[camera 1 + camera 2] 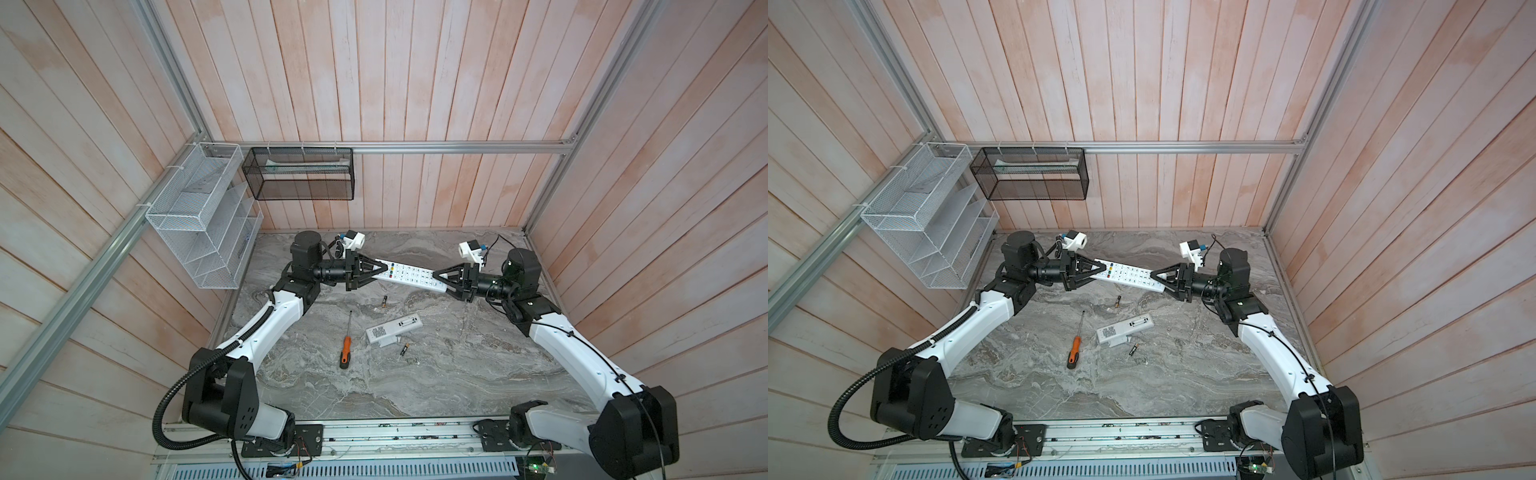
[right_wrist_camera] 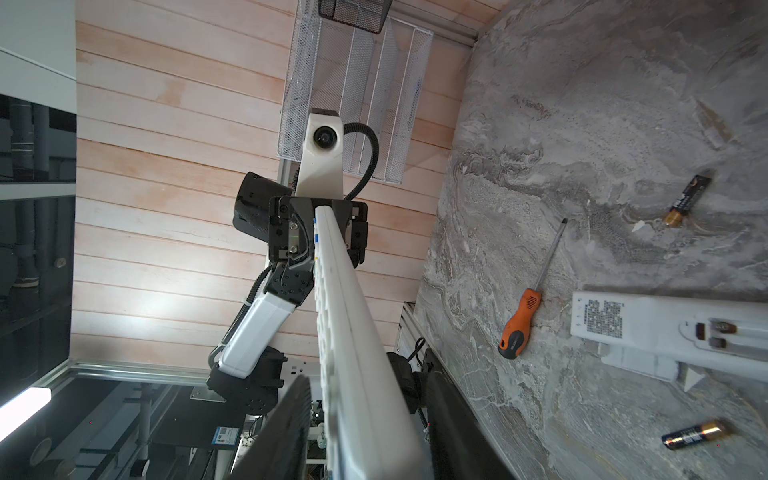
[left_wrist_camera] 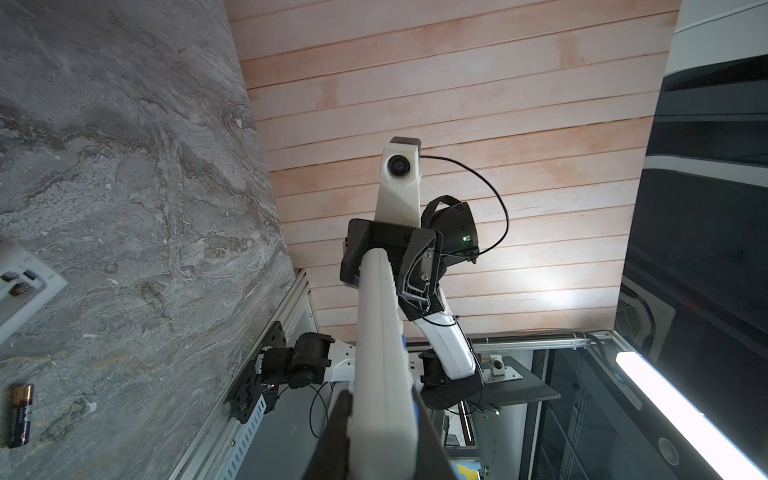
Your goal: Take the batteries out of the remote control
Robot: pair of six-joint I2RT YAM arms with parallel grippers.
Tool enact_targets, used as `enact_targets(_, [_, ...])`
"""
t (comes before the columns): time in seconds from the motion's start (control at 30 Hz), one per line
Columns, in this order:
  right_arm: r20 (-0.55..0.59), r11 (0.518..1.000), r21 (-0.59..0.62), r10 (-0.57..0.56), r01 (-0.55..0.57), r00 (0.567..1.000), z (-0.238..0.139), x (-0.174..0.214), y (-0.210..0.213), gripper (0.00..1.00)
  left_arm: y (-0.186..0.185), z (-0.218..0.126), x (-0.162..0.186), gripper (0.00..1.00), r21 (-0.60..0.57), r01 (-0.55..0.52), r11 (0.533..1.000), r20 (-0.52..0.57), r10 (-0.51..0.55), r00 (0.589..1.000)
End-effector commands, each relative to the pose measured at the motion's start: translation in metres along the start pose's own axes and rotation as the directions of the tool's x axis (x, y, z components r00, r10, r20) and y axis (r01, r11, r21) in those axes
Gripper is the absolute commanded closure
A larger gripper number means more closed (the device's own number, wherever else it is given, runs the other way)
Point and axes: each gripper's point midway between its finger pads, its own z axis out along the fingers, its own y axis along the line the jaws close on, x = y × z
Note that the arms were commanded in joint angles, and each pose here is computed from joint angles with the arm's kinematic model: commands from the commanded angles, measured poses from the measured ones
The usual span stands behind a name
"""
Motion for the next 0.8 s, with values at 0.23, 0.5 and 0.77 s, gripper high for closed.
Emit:
enact_targets(0.23, [-0.031,0.997,-0.056,-0.059,0.057,0.998,0.005,0.004,0.019,0.77,-0.004,0.001,0.008,0.80,0.027,-0.028,0.999,-0.035,0.029,0.999])
enact_targets(0.5, [0.002,0.991,-0.032,-0.131,0.131,0.991,0.003,0.001,0.021,0.96,0.000,0.000,0.009,0.30,0.013,-0.007,1.000,-0.026,0.008,1.000])
enact_targets(0.77, [0.146,0.767,0.263,-0.631,0.585,0.762,-0.021,-0.019,0.027,1.00,0.003,-0.011,0.011,0.00,-0.001,0.041,0.999,0.007,-0.041,0.999])
